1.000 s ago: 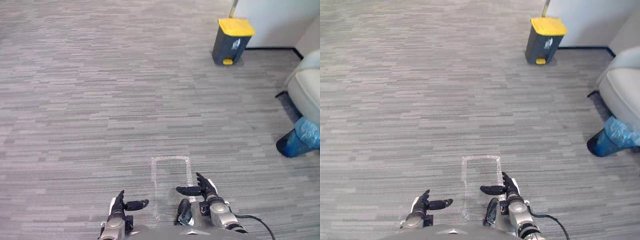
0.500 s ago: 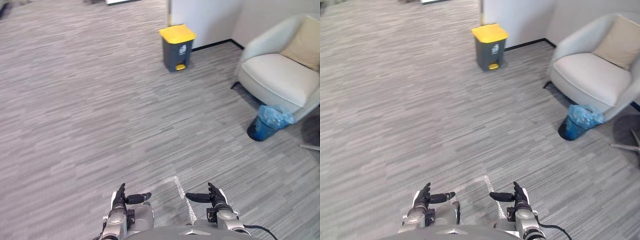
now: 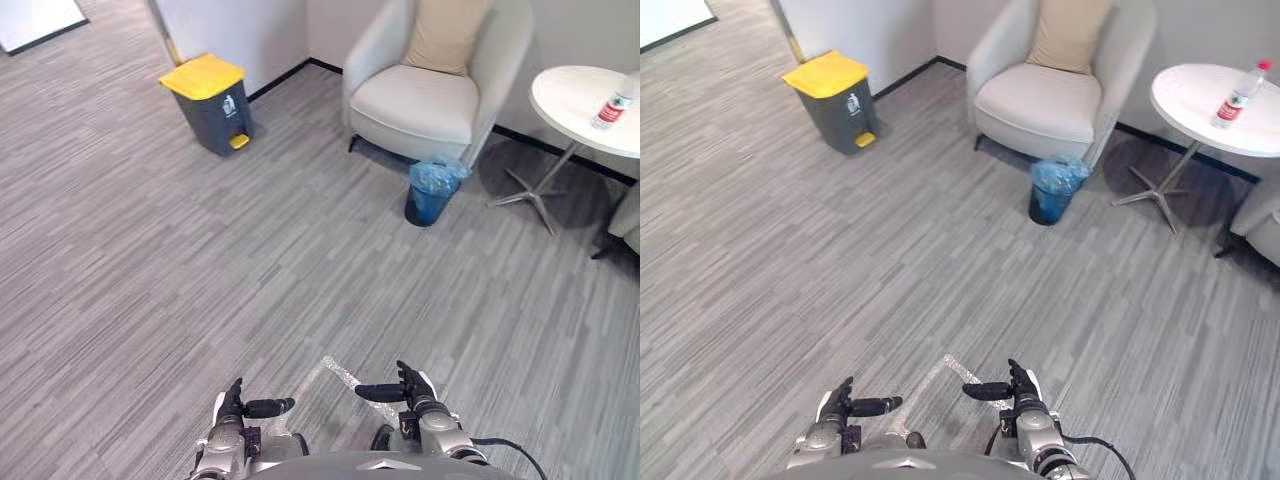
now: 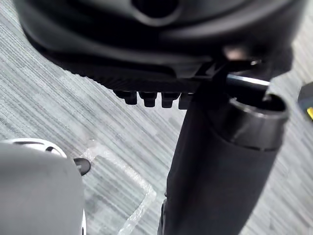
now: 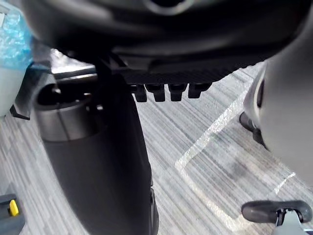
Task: Organize the slippers on the shoe rack
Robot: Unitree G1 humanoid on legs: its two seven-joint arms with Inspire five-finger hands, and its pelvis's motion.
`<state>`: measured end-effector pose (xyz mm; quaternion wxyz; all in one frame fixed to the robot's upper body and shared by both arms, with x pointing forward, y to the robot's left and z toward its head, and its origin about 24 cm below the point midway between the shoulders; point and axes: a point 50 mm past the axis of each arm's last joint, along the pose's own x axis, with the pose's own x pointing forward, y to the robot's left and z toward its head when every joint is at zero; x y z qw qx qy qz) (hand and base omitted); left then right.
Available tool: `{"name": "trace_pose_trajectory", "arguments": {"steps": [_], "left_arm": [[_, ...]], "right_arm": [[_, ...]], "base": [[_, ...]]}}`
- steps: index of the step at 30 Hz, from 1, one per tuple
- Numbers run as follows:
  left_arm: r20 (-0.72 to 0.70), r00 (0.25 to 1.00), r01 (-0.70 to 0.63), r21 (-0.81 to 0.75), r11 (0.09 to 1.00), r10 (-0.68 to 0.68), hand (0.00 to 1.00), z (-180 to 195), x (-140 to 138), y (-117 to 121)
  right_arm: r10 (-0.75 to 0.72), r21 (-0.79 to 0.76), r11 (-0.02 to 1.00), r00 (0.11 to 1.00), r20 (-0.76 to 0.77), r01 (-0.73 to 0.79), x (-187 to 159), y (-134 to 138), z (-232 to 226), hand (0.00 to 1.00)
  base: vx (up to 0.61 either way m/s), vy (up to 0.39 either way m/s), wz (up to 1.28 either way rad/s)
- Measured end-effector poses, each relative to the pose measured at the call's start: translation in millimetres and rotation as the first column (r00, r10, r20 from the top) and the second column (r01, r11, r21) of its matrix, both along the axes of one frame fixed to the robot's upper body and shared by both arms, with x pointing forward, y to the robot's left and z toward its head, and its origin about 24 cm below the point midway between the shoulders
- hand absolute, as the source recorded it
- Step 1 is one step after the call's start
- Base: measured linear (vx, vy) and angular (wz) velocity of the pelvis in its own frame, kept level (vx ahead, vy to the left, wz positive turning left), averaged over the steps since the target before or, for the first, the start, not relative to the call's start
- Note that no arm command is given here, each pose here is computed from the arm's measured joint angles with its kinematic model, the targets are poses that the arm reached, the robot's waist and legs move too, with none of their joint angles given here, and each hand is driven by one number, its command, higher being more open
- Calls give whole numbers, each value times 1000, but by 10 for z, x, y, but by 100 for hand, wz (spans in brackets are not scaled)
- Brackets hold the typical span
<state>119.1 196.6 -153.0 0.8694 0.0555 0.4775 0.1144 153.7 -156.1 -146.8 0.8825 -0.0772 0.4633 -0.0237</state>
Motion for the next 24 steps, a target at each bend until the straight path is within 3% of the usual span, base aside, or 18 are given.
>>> {"name": "trace_pose_trajectory", "arguments": {"steps": [7,13,24], "left_arm": [[44,999,16,-18,1000,-16,100,40,126,-84],[53,998,17,-40,999,-15,100,38,129,-193],[15,1000,21,-23,1000,-21,100,9,48,-166]], "right_arm": [[-49,-45,998,998,-33,47,-104,-189,-37,100],[-134,-105,986,989,-56,128,-230,-450,-51,100],[-262,-58,964,962,-71,258,-451,-382,-102,100]], "base": [[39,-65,-60],[105,154,-109],[149,50,-15]]}}
